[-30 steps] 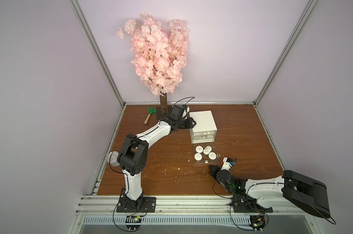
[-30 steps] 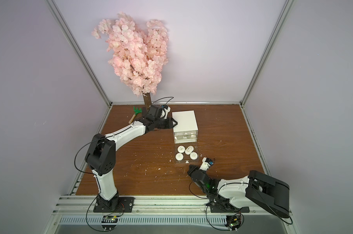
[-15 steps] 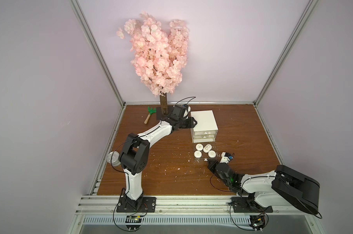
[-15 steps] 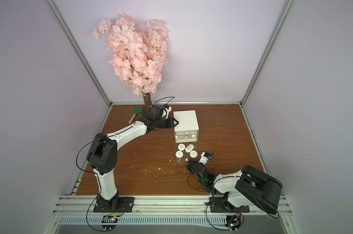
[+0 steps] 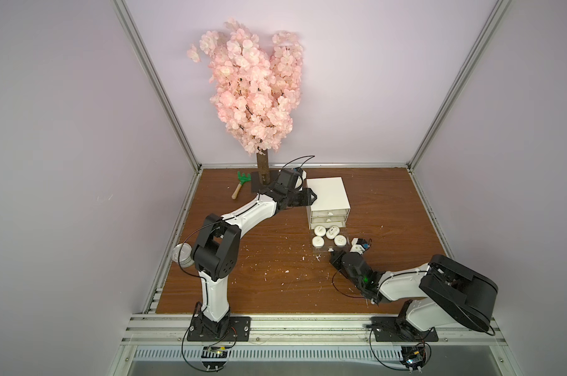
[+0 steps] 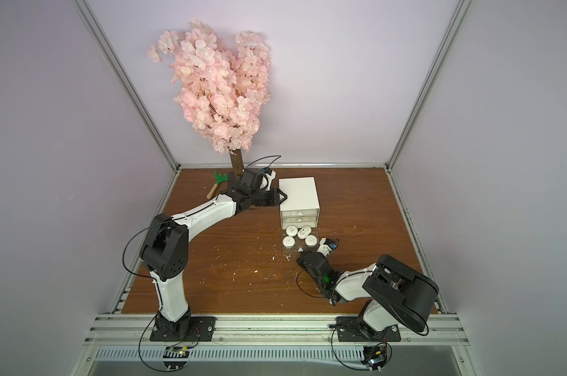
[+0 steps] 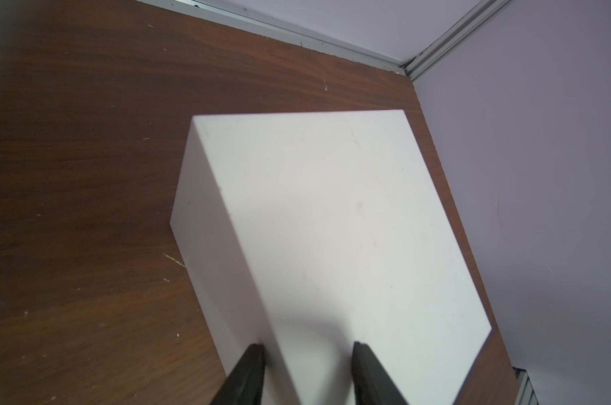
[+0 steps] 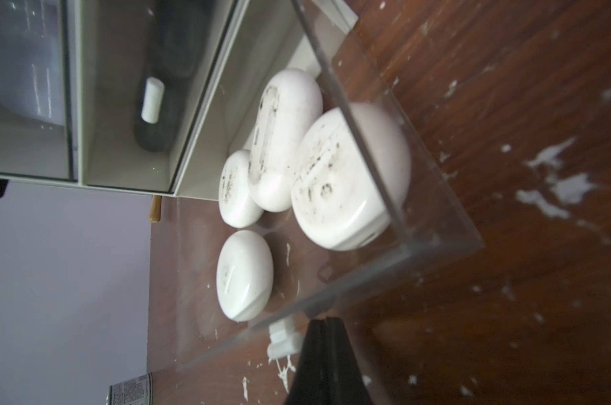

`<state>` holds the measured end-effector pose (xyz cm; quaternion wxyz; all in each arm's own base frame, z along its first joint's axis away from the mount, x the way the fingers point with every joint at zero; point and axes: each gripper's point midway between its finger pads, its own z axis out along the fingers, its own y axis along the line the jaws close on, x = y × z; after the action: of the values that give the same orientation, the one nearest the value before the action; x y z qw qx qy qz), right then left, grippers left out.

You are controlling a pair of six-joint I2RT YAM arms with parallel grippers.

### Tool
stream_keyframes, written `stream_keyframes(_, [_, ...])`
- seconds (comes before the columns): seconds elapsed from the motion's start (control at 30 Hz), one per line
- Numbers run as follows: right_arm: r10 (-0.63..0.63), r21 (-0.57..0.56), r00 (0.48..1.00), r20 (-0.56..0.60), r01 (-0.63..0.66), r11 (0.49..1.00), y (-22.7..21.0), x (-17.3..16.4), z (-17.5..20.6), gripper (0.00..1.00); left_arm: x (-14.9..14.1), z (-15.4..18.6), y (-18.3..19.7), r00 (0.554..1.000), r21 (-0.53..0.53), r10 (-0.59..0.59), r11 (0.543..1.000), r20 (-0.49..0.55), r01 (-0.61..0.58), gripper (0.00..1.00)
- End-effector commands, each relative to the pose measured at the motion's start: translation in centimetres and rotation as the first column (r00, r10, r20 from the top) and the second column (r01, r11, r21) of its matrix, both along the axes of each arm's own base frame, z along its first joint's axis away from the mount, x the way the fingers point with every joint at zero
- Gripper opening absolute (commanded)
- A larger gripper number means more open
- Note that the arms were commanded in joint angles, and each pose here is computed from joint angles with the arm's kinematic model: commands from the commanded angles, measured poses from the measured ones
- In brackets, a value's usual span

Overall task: Put the bluetooth earphones in the drawer according to color
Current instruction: Close the drawer in the storage box.

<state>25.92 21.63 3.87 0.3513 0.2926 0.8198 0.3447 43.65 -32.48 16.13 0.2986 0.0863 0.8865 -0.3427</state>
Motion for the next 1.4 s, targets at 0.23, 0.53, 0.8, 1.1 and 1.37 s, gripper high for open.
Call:
stream_keyframes(0.23, [0.004,0.059,0.995,0.104,-0.01,0.998,2.2,4.4,3.5,0.0,-3.3,-5.6,-1.1,0.986,0.072,-0.058,0.995,-0.158,0.07,0.44])
stream_keyframes(0.53, [0.005,0.071,0.992,0.129,-0.014,0.997,2.8,6.1,3.9,0.0,-3.5,-5.6,-1.2,0.986,0.074,-0.062,0.994,-0.158,0.075,0.44])
stream_keyframes(0.8, [0.01,0.075,0.987,0.16,-0.022,0.997,3.4,8.2,5.0,0.0,-3.6,-5.6,-1.3,0.985,0.073,-0.066,0.994,-0.161,0.079,0.44])
stream_keyframes(1.1, [-0.003,0.101,0.983,0.183,-0.016,0.995,3.6,10.0,5.3,0.0,-3.6,-5.5,-1.5,0.984,0.074,-0.075,0.993,-0.159,0.088,0.44])
stream_keyframes(1.37, [-0.016,0.135,0.977,0.212,-0.013,0.991,3.4,11.5,5.8,0.0,-3.5,-5.6,-1.7,0.984,0.078,-0.076,0.993,-0.162,0.09,0.44])
